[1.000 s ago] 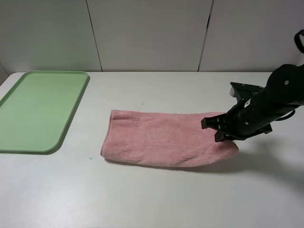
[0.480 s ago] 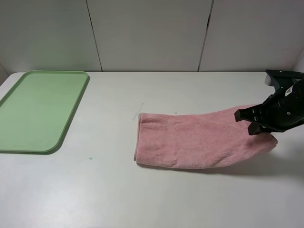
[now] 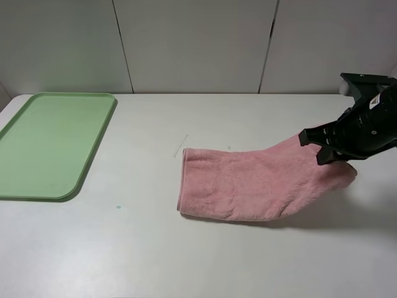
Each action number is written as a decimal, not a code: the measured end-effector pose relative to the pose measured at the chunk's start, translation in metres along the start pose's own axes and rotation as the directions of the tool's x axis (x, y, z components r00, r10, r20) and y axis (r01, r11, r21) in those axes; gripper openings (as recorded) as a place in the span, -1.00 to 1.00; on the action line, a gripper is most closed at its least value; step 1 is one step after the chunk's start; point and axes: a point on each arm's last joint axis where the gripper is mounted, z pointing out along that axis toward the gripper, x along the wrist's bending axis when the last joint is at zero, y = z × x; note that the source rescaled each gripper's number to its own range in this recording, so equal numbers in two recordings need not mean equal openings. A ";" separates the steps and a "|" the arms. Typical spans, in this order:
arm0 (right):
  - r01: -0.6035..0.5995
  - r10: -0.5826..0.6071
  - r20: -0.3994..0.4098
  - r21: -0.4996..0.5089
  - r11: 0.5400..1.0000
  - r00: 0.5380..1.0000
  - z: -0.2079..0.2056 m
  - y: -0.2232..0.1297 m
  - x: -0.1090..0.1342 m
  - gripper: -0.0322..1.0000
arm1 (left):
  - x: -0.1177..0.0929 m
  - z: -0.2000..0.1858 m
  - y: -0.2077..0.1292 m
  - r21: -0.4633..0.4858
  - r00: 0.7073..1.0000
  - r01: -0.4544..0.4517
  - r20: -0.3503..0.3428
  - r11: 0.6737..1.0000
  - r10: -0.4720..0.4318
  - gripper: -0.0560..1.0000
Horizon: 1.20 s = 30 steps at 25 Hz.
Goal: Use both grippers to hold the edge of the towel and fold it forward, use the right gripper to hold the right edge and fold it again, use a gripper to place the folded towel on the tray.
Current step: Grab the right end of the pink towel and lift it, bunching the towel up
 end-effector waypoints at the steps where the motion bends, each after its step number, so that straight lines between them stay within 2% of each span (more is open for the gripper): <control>1: 0.005 -0.005 -0.009 -0.005 1.000 1.000 -0.001 0.001 0.005 -0.84 | 0.000 0.000 0.000 0.000 1.000 0.000 0.000 1.000 0.000 1.00; 8: 0.039 -0.040 -0.097 -0.003 0.999 0.995 -0.003 -0.004 0.041 -0.84 | 0.000 0.000 0.000 0.000 1.000 0.000 0.000 1.000 0.000 1.00; 19: 0.056 -0.058 -0.208 -0.013 0.998 0.976 -0.007 -0.018 0.087 -0.84 | 0.000 0.000 0.000 0.000 1.000 0.000 0.000 1.000 0.000 1.00; 25: 0.042 -0.052 -0.264 -0.041 0.998 0.963 -0.009 -0.021 0.102 -0.84 | 0.000 0.000 0.000 0.000 1.000 0.000 0.000 1.000 0.000 1.00; 30: 0.005 -0.023 -0.288 -0.063 0.998 0.957 -0.010 -0.018 0.104 -0.84 | 0.000 0.000 0.000 0.000 1.000 0.000 0.000 1.000 0.000 1.00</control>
